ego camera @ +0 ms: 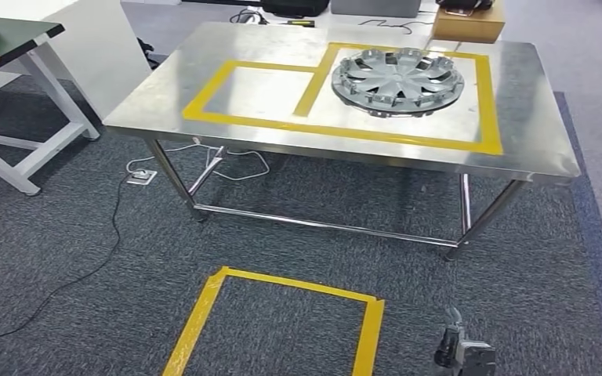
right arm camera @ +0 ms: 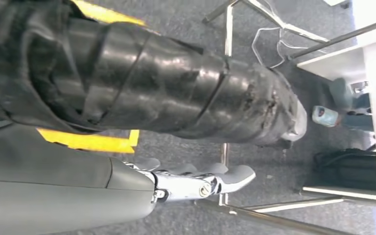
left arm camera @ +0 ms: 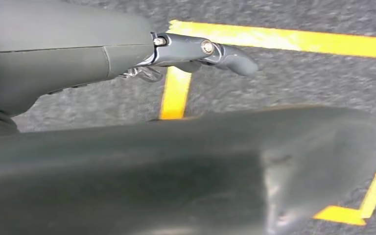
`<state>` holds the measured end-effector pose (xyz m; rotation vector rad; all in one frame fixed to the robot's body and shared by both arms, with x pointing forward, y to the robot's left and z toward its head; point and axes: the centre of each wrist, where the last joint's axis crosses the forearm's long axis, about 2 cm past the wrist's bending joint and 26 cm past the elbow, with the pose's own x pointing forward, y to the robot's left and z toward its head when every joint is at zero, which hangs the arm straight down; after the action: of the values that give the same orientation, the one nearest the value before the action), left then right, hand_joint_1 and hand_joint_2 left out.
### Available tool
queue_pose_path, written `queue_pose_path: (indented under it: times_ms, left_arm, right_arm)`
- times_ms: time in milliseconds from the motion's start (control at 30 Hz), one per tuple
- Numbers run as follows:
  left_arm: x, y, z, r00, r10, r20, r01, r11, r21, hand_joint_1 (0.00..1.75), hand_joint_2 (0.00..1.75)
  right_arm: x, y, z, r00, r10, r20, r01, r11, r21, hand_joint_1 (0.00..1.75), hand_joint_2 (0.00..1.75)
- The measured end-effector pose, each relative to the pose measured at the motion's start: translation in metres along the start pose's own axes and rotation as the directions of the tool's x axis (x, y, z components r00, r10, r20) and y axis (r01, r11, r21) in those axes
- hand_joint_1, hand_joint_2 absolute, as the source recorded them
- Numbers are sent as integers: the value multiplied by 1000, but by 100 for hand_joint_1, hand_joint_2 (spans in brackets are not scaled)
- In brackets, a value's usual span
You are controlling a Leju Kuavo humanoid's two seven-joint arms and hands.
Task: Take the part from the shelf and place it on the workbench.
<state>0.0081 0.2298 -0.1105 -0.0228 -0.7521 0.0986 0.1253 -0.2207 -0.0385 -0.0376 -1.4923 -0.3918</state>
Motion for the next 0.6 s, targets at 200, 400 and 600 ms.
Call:
queue_pose_path:
  times_ms: [200, 400, 600]
  left_arm:
    - [0, 0, 0, 1000, 0, -1, 0, 1000, 0, 0, 0]
    - [-2, 0, 1, 1000, 4, -4, -4, 1000, 5, 0, 0]
    - [-1, 9, 1, 1000, 9, -8, -9, 1000, -7, 0, 0]
  right_arm:
    - [0, 5, 0, 1000, -10, 0, 10, 1000, 18, 0, 0]
    - [0, 10, -2, 1000, -4, 4, 4, 999, 32, 0, 0]
    - [1, 13, -4, 1000, 5, 7, -5, 999, 45, 0, 0]
